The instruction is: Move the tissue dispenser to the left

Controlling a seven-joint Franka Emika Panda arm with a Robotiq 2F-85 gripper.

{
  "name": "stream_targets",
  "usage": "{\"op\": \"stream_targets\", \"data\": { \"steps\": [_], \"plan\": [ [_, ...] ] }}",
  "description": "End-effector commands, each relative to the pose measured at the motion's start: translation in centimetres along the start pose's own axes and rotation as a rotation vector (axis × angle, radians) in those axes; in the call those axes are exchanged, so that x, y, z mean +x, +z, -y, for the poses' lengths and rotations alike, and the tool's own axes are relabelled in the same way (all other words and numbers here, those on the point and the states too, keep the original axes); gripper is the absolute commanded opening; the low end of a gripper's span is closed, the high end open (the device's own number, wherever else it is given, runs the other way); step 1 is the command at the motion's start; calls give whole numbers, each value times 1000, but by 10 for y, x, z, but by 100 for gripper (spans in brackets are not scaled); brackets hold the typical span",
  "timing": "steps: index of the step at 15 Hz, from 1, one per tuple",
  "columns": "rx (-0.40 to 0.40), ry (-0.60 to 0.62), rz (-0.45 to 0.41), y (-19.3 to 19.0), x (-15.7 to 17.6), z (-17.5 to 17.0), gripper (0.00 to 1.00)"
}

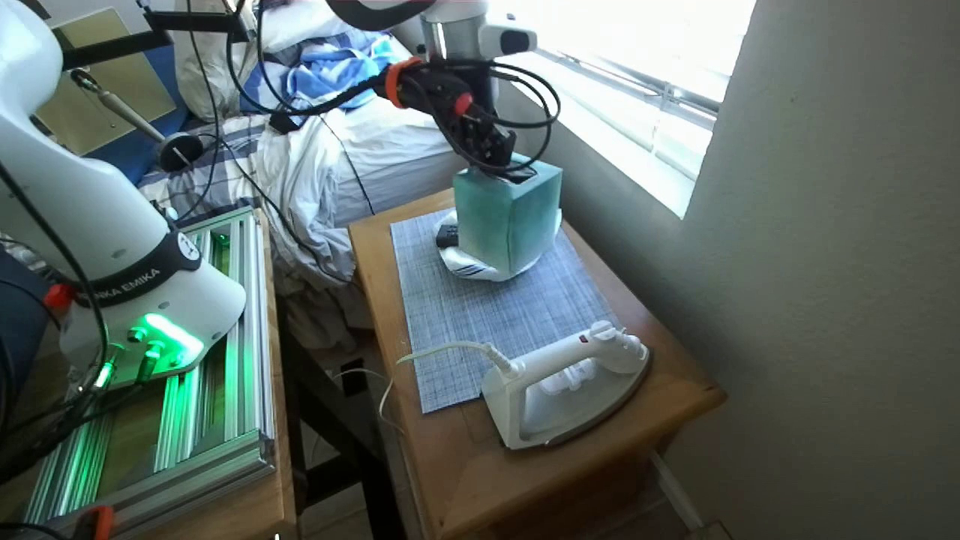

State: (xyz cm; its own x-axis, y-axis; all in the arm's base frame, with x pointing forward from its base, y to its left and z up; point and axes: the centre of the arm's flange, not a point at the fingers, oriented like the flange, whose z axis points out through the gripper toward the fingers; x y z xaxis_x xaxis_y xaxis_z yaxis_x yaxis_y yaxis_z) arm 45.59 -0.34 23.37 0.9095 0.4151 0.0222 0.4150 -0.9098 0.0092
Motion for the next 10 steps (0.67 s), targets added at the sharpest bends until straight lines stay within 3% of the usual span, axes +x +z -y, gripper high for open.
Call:
{"op": "stream_targets", "data": {
  "steps": [1, 6, 10],
  "plan": [
    [-21, -202, 31, -20, 13, 81, 2],
    [-15, -492, 48, -16, 37, 160, 2],
    [15, -703, 16, -20, 50, 152, 2]
  ]
}}
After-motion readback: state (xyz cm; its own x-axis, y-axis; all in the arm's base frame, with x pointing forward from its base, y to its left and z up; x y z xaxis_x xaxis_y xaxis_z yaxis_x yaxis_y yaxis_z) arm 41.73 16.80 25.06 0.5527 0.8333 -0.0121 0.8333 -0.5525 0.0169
